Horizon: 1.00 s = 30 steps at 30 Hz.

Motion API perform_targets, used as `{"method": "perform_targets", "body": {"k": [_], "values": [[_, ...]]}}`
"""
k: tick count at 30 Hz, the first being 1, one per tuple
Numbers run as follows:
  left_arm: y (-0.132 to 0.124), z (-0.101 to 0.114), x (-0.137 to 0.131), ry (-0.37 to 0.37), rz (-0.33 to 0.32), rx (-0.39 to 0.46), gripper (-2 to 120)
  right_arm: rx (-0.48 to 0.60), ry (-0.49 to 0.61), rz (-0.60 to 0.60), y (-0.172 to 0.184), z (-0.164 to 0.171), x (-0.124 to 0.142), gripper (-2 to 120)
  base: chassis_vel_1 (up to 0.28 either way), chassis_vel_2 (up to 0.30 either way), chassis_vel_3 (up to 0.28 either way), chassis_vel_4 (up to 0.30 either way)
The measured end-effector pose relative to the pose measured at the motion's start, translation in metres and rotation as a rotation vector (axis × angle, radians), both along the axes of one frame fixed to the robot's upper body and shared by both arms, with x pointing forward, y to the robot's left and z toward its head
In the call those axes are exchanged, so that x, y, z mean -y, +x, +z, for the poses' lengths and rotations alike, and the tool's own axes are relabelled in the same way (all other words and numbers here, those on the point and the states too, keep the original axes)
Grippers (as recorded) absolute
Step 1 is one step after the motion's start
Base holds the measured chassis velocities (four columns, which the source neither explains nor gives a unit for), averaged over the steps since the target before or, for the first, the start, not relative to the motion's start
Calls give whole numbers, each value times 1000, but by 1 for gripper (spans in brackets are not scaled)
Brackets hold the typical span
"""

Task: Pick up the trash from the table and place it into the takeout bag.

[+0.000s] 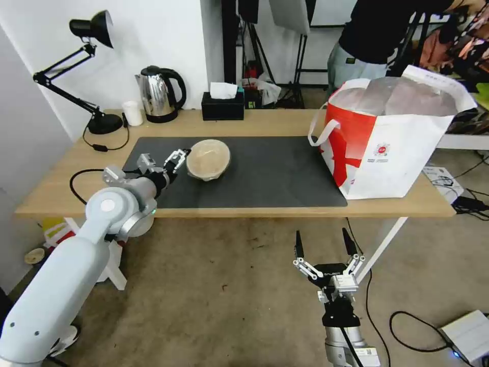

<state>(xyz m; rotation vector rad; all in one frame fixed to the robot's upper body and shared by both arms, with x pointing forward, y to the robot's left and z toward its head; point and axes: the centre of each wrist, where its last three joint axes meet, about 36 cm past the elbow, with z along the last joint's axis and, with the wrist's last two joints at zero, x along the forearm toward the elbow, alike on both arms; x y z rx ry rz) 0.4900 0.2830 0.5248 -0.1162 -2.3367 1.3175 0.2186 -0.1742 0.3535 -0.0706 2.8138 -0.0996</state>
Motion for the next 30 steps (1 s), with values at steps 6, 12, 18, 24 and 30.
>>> {"method": "perform_targets", "body": {"k": [6,12,18,24,30], "values": [[7,-8,7,2,-6,-7,100,0,0,0,0,0,0,100,0,0,0,0],[12,-13,12,3,-12,-11,100,0,0,0,0,0,0,100,0,0,0,0],[18,-16,16,5,-10,-14,100,0,0,0,0,0,0,100,0,0,0,0],[22,-18,15,7,-6,-18,100,0,0,0,0,0,0,100,0,0,0,0],[24,-21,17,6,-6,-19,100,0,0,0,0,0,0,100,0,0,0,0]]}}
